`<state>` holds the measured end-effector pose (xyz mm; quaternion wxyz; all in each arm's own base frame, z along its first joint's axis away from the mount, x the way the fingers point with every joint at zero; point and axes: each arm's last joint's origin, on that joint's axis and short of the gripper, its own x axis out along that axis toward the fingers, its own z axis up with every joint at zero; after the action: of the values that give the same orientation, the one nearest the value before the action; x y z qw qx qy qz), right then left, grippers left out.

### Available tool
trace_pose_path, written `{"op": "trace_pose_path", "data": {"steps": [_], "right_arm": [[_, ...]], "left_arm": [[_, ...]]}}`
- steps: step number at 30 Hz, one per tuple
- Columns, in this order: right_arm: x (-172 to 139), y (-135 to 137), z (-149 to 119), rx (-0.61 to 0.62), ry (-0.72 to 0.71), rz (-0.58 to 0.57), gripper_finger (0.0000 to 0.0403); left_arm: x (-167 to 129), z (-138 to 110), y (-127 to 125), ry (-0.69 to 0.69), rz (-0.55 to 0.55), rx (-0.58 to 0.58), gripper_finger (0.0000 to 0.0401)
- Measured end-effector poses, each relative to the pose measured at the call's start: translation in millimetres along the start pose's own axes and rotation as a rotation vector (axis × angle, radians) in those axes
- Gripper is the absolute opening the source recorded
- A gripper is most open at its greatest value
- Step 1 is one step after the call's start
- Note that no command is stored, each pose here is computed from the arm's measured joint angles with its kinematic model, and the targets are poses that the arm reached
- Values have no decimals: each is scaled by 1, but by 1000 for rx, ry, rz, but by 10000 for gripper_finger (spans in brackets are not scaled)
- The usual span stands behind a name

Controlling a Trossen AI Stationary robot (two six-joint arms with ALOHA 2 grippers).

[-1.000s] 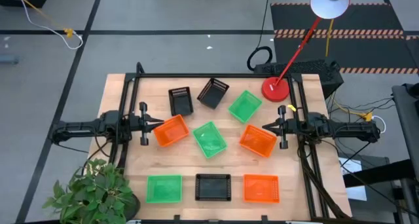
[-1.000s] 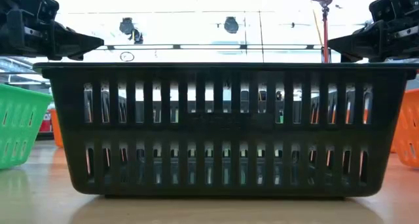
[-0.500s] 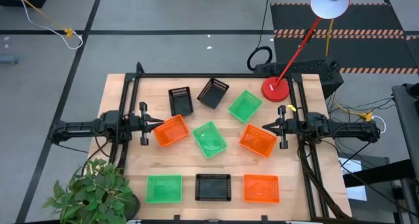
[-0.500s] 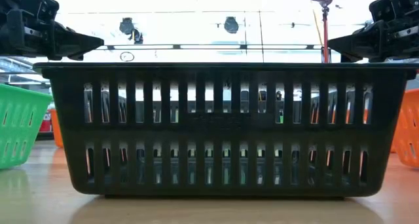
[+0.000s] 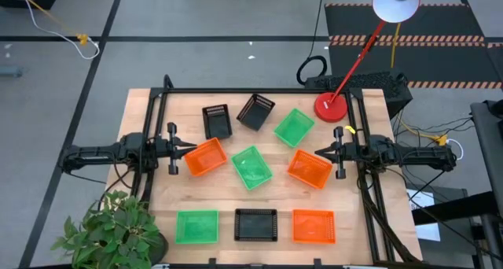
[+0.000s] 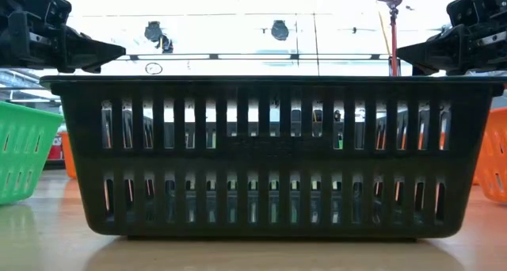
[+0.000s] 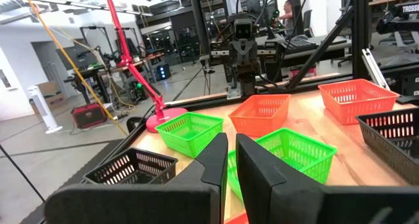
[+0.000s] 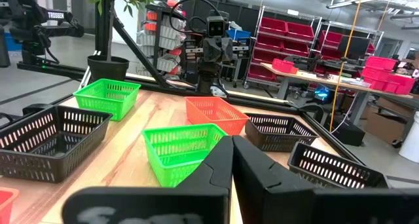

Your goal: Stack baskets by color

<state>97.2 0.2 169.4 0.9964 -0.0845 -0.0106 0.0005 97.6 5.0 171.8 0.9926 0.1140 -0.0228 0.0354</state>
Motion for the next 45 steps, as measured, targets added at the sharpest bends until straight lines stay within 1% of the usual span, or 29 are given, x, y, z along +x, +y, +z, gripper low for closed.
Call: {"op": "trace_pose_path", "data": {"steps": [37, 42, 45], "right_arm": [[0, 0, 0, -1, -1, 0, 4], [0, 0, 2, -34, -25, -5, 4], [0, 0, 2, -19, -22, -4, 4]], "left_arm": [[0, 0, 0, 0, 1, 0, 35], [0, 0, 0, 0, 0, 0, 35], [0, 0, 0, 0, 0, 0, 35]]}}
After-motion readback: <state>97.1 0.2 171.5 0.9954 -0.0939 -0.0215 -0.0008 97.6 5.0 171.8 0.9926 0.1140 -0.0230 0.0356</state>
